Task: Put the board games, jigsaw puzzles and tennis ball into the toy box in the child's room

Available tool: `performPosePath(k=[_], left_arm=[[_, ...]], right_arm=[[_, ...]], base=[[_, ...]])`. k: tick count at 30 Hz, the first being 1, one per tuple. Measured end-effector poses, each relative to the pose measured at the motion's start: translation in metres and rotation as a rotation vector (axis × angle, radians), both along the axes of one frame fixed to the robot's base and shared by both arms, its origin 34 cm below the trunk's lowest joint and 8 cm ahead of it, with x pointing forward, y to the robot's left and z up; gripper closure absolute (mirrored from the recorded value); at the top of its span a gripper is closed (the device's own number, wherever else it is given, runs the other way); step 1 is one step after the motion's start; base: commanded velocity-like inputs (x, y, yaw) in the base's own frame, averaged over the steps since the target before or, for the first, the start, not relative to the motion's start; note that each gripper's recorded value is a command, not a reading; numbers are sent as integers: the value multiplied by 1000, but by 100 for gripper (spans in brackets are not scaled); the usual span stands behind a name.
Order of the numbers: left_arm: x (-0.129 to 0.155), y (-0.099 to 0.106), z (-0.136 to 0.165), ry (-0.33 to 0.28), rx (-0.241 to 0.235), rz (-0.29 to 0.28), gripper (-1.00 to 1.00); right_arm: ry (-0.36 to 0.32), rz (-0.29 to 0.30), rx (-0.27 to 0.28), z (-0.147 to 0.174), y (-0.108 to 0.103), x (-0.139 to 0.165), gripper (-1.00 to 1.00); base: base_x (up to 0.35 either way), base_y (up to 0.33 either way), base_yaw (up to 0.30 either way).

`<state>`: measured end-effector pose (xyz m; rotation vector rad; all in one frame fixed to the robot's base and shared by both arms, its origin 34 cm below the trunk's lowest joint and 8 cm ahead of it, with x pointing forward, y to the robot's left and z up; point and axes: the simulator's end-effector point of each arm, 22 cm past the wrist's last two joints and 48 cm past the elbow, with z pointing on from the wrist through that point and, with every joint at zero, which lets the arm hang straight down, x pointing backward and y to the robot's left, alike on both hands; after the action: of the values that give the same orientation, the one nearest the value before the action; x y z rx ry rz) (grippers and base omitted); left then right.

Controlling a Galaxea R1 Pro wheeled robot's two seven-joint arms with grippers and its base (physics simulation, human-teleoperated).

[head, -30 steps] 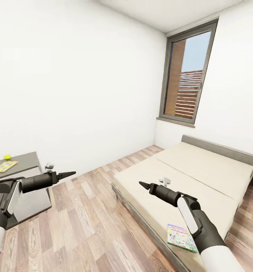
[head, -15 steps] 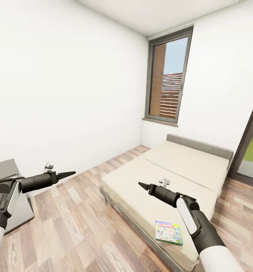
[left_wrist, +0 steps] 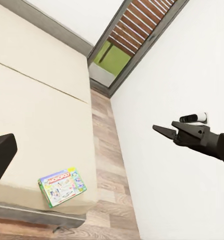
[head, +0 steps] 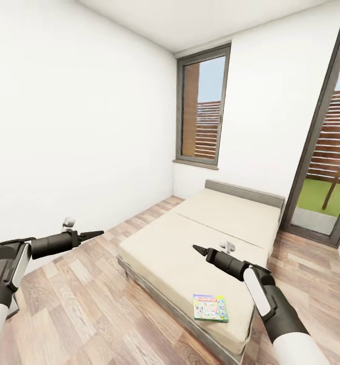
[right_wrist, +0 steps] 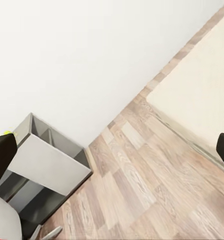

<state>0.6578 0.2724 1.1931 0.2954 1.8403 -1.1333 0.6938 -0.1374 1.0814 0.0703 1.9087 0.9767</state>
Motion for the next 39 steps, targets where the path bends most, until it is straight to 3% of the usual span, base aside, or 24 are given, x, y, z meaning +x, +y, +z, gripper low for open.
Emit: performPosePath(k=[13, 39], left_arm=[[-2, 2, 6, -12, 0, 4, -100], [-7, 3, 19, -36, -5, 5, -100]], right_arm=[[11, -29, 19, -3, -13, -1, -100], [-10, -34, 22, 10, -12, -3, -100]], base=[[0, 0, -255], [0, 29, -255]])
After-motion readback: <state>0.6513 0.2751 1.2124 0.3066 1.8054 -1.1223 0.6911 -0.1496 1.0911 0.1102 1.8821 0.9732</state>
